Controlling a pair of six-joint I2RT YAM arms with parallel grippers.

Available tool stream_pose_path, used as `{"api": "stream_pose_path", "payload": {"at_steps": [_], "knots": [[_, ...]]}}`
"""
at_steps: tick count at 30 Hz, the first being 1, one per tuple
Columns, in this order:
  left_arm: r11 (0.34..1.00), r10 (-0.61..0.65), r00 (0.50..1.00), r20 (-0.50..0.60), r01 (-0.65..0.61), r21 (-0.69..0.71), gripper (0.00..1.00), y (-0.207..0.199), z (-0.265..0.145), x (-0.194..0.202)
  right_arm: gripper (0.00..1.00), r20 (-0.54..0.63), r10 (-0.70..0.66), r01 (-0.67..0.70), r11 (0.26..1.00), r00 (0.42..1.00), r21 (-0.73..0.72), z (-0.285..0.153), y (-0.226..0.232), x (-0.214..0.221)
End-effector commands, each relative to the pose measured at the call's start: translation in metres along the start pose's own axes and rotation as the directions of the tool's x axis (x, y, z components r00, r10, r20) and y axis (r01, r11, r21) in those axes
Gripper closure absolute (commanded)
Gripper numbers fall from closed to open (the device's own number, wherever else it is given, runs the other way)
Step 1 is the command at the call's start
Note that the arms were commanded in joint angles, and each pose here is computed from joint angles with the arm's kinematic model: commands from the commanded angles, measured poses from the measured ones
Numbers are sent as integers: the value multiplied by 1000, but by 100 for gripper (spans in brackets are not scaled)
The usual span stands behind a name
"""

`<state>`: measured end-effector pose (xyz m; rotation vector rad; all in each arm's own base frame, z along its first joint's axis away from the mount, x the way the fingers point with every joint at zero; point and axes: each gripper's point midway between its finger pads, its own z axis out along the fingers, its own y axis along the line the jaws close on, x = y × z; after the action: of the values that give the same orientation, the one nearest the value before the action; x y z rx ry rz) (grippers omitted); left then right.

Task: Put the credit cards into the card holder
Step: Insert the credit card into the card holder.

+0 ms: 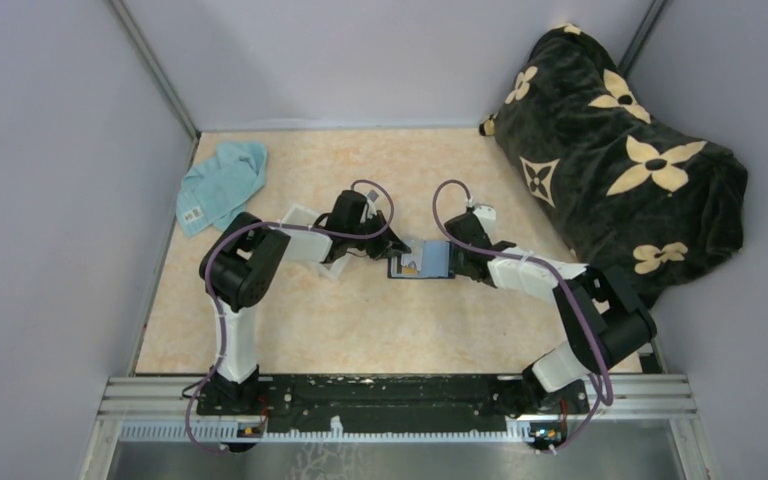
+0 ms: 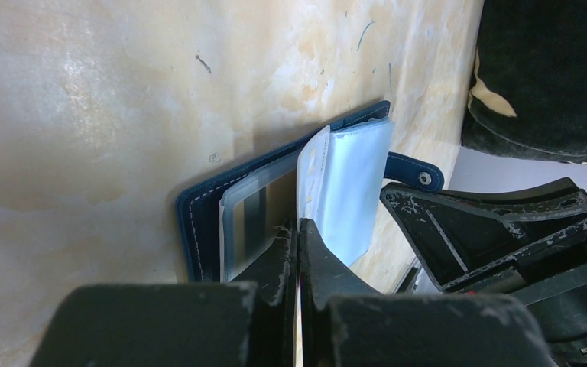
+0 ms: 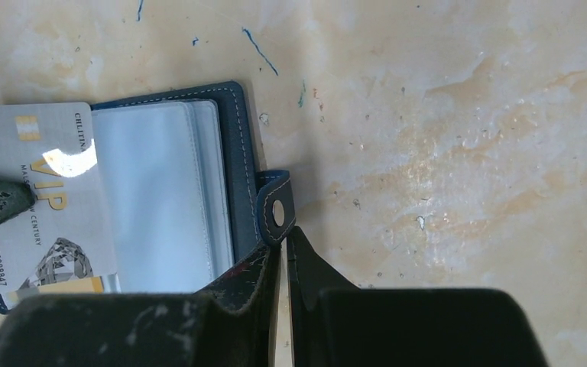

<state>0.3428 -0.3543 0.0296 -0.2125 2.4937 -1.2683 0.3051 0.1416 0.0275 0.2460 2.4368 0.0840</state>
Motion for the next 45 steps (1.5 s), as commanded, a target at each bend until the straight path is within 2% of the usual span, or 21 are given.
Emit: {"api": "stream_pose_path", "payload": {"at_steps": [1, 9, 24, 32, 45], "knots": [[994, -4, 1000, -22, 2, -113, 100, 29, 1, 10, 92, 39, 28, -27, 999, 999, -33, 0, 4, -13], [998, 5, 1000, -19, -6, -68, 100, 11, -3, 9, 93, -7, 31, -32, 998, 999, -58, 9, 8, 3], [999, 17, 997, -77, -14, 35, 100, -20, -13, 23, 93, -35, 38, -39, 998, 999, -46, 18, 4, 12], [998, 8, 995, -96, -2, 58, 100, -23, -16, 29, 93, -39, 38, -39, 998, 999, -46, 19, 3, 13], [996, -64, 998, -20, 65, 58, 100, -13, -6, 20, 93, -58, 34, -37, 998, 998, -50, 21, 1, 22]]}}
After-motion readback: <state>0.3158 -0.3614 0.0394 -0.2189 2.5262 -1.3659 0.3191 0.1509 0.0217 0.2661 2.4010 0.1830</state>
